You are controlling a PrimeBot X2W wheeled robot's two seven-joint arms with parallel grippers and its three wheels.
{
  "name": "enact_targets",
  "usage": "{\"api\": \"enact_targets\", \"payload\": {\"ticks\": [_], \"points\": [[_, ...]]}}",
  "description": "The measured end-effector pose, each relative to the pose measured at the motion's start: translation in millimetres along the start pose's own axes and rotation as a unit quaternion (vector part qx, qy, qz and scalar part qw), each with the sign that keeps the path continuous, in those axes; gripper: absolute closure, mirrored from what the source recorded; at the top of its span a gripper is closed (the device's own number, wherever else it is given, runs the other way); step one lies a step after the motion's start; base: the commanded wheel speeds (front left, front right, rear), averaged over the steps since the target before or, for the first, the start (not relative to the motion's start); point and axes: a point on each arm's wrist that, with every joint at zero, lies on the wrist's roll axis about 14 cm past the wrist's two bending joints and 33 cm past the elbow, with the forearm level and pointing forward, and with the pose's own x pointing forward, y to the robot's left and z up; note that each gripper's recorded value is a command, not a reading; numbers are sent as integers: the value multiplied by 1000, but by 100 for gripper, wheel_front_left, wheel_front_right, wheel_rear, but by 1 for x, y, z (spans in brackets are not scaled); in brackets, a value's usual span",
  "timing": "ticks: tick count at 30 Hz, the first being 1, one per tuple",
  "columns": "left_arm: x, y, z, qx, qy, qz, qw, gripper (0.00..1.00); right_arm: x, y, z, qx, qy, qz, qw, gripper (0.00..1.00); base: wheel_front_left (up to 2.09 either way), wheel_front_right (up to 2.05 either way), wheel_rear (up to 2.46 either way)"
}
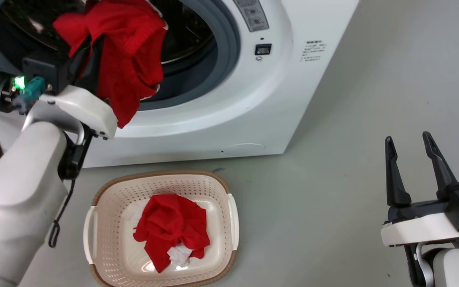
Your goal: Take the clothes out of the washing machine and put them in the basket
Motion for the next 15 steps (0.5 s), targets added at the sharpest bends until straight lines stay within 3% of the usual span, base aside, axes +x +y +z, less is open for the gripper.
{"api": "enact_targets", "payload": {"ticks": [8,15], "points": [[-58,-6,37,29,-55,10,998,100,-5,9,10,1,-13,13,1000,0,0,0,0],[-119,-28,-23,-15,68,-4,998,100,0,21,13,6,-18,29,999,0,0,0,0]]}}
